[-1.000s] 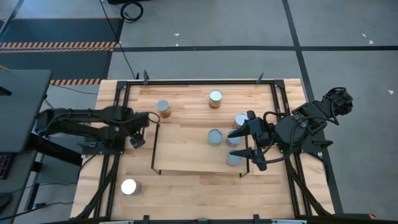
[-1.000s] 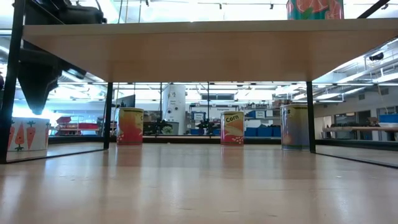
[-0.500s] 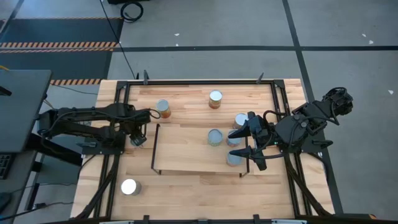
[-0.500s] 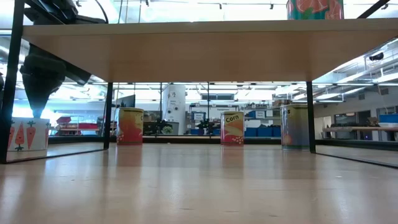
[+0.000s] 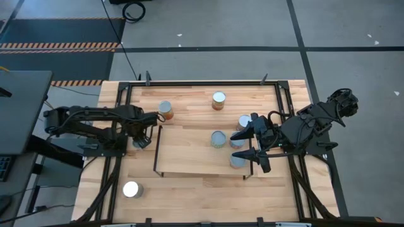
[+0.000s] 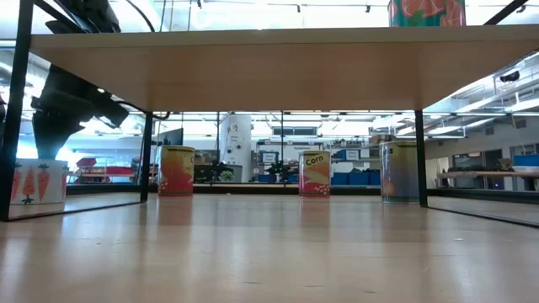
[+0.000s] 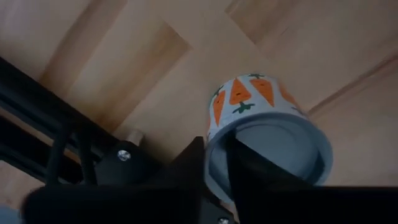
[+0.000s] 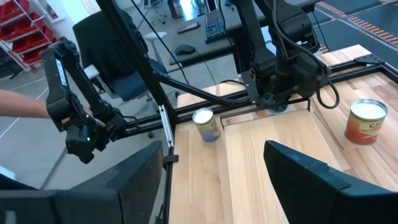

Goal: Pick and place cans onto a shelf
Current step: Put the small canned carrots on the shelf

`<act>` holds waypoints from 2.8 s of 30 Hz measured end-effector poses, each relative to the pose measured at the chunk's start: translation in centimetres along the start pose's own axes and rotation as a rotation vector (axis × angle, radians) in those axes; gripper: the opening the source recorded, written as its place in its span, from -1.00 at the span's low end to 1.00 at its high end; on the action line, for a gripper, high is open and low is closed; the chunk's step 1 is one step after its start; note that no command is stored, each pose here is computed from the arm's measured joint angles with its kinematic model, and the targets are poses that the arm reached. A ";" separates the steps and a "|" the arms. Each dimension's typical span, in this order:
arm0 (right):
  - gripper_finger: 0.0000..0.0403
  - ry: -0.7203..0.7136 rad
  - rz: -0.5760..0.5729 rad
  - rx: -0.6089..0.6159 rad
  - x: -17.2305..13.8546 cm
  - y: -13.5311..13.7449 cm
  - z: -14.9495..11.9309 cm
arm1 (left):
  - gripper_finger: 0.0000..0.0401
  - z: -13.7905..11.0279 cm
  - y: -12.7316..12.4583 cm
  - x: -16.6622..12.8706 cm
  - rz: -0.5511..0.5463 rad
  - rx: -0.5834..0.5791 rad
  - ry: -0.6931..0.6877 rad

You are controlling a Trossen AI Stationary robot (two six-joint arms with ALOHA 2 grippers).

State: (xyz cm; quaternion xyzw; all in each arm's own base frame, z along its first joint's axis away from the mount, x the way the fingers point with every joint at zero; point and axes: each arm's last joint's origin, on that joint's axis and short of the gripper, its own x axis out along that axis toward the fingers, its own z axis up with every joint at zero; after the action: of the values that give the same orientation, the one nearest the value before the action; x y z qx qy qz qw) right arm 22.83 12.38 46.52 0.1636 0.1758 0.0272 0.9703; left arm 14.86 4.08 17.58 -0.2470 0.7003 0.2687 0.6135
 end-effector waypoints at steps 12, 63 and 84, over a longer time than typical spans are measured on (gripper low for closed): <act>0.42 -0.001 0.000 0.000 0.0 0.0 0.0 | -0.98 -0.5 0.5 -1.9 0.055 -0.002 0.001; 0.42 -0.140 0.015 0.010 0.1 0.0 1.6 | -1.00 2.9 -17.5 -21.9 -0.526 0.463 -0.481; 0.42 0.248 -0.186 -0.260 3.4 -2.1 -2.4 | -0.81 6.1 -20.5 -19.0 -0.372 0.432 -0.493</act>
State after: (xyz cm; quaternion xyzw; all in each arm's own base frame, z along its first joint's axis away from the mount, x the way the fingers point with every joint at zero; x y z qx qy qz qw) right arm 25.19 11.53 42.59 0.0154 0.3034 -0.0201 0.9525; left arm 35.50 -6.53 34.34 -0.1627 0.5151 0.0500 0.8401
